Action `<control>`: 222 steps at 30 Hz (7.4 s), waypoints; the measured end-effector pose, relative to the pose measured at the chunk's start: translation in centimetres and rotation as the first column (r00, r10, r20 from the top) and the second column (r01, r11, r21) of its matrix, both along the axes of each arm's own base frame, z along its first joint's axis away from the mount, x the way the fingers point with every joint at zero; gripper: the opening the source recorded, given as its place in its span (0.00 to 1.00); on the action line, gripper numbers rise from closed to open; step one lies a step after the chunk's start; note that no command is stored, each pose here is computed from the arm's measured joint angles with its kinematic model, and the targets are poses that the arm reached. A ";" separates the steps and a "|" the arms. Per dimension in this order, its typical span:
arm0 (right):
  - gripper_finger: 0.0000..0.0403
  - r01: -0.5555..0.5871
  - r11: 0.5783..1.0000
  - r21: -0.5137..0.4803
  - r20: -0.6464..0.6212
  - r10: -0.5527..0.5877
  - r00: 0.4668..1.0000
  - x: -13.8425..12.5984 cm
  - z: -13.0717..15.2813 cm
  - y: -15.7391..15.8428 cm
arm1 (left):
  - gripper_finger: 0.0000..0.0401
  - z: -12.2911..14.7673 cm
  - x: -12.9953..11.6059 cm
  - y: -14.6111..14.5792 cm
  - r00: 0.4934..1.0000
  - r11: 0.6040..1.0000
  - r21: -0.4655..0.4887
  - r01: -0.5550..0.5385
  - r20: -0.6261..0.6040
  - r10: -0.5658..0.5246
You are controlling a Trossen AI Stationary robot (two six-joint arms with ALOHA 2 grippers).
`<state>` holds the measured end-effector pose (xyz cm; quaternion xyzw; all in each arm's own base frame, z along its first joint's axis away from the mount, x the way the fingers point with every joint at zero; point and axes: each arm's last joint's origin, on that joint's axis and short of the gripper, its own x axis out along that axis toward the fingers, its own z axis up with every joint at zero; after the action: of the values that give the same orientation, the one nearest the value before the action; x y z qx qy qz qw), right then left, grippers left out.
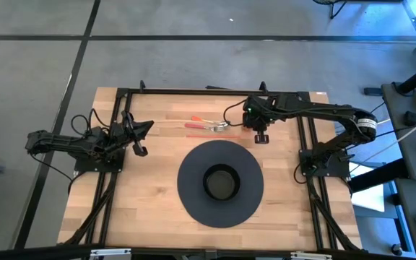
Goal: Pick & Place Utensil
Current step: Put the brown cup on the blue mat to the top right of the black bowl, then put the orange straw into the brown cup
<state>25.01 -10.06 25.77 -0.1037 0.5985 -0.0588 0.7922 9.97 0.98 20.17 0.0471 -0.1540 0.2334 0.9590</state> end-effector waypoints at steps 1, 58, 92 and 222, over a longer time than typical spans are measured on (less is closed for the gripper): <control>0.05 0.006 1.000 -0.015 0.005 -0.005 1.000 0.1 0.3 -0.1 | 0.01 0.0 0.0 0.0 1.000 1.000 0.000 0.000 0.000 0.000; 0.03 -0.222 0.974 0.043 -0.075 0.224 0.972 2.0 7.6 19.7 | 0.00 -0.5 0.1 0.1 0.998 0.999 -0.030 -0.044 -0.046 0.042; 0.11 -0.165 0.973 0.160 -0.081 0.180 0.980 1.8 0.2 15.0 | 0.00 -0.5 0.1 0.1 0.998 0.998 -0.031 -0.050 -0.045 0.048; 0.02 -0.110 0.989 -0.099 0.974 0.119 0.193 -14.0 -5.9 9.0 | 0.08 -0.2 22.6 14.6 0.155 0.890 -0.413 -0.193 -0.908 -0.388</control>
<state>11.04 -1.04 19.88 -0.0902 -0.0454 -0.0541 0.9934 32.58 15.54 20.02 -0.0409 0.5573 0.1092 0.8221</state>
